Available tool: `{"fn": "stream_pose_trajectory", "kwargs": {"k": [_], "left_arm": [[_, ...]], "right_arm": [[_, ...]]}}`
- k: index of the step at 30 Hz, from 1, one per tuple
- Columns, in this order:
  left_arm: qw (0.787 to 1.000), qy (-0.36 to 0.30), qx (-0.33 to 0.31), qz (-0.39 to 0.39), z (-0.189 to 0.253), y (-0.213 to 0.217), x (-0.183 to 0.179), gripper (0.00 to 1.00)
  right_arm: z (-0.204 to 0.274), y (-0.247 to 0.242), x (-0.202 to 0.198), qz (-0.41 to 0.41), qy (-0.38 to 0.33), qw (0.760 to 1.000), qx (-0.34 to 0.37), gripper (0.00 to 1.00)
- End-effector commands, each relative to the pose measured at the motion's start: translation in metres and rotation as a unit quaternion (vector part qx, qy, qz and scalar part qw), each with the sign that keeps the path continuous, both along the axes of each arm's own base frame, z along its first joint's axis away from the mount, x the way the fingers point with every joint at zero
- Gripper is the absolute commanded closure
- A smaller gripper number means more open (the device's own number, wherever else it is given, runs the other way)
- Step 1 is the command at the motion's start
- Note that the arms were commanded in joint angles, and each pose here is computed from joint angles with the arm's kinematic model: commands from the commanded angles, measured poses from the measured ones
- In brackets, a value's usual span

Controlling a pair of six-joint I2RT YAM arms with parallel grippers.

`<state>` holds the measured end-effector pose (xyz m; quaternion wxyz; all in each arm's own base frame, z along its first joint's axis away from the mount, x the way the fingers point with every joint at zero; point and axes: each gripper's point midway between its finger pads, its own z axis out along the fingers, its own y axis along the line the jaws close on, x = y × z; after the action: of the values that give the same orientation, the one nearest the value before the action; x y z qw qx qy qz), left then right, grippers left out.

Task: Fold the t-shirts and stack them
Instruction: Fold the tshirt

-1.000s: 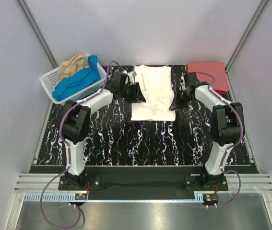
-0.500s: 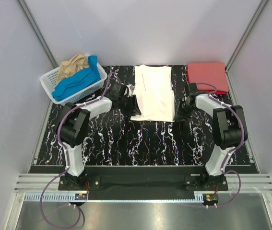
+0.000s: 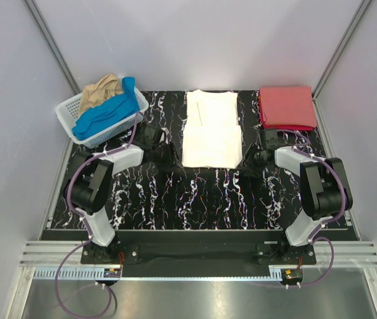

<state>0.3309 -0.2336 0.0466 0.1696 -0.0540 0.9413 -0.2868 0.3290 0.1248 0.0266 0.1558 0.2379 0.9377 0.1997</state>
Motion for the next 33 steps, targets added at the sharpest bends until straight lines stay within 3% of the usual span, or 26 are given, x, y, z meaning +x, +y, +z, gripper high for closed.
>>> {"fn": "stream_pose_trajectory", "kwargs": {"k": [1, 5, 9, 22, 26, 27, 29, 33], "left_arm": [[1.0, -0.017, -0.017, 0.012, -0.005, -0.008, 0.012, 0.5], [1.0, -0.004, -0.011, 0.017, -0.025, -0.006, 0.01, 0.5], [1.0, 0.004, -0.006, 0.019, -0.037, -0.005, 0.012, 0.52], [1.0, 0.016, -0.01, 0.019, -0.047, -0.006, 0.016, 0.59], [1.0, 0.019, -0.012, 0.014, -0.049, -0.007, 0.015, 0.71], [1.0, 0.019, -0.012, 0.013, -0.049, -0.007, 0.015, 0.83], [1.0, 0.021, -0.014, 0.011, -0.049, -0.008, 0.015, 0.98], [0.999, 0.013, -0.029, 0.008, -0.034, -0.011, 0.013, 1.0]], "right_arm": [[-0.002, 0.013, 0.02, -0.017, -0.033, 0.999, 0.037, 0.46], [-0.019, 0.008, 0.019, -0.024, -0.027, 0.999, 0.026, 0.48], [-0.029, 0.003, 0.013, -0.03, -0.023, 0.999, 0.013, 0.57], [-0.03, 0.002, 0.012, -0.027, -0.024, 0.999, 0.011, 0.71], [-0.028, 0.002, 0.014, -0.025, -0.029, 0.999, 0.01, 0.81], [-0.029, 0.002, 0.013, -0.024, -0.029, 0.999, 0.009, 0.91], [-0.026, 0.001, 0.015, -0.022, -0.034, 0.999, 0.008, 1.0], [-0.015, -0.005, 0.011, -0.019, -0.047, 0.999, -0.008, 1.0]]}}
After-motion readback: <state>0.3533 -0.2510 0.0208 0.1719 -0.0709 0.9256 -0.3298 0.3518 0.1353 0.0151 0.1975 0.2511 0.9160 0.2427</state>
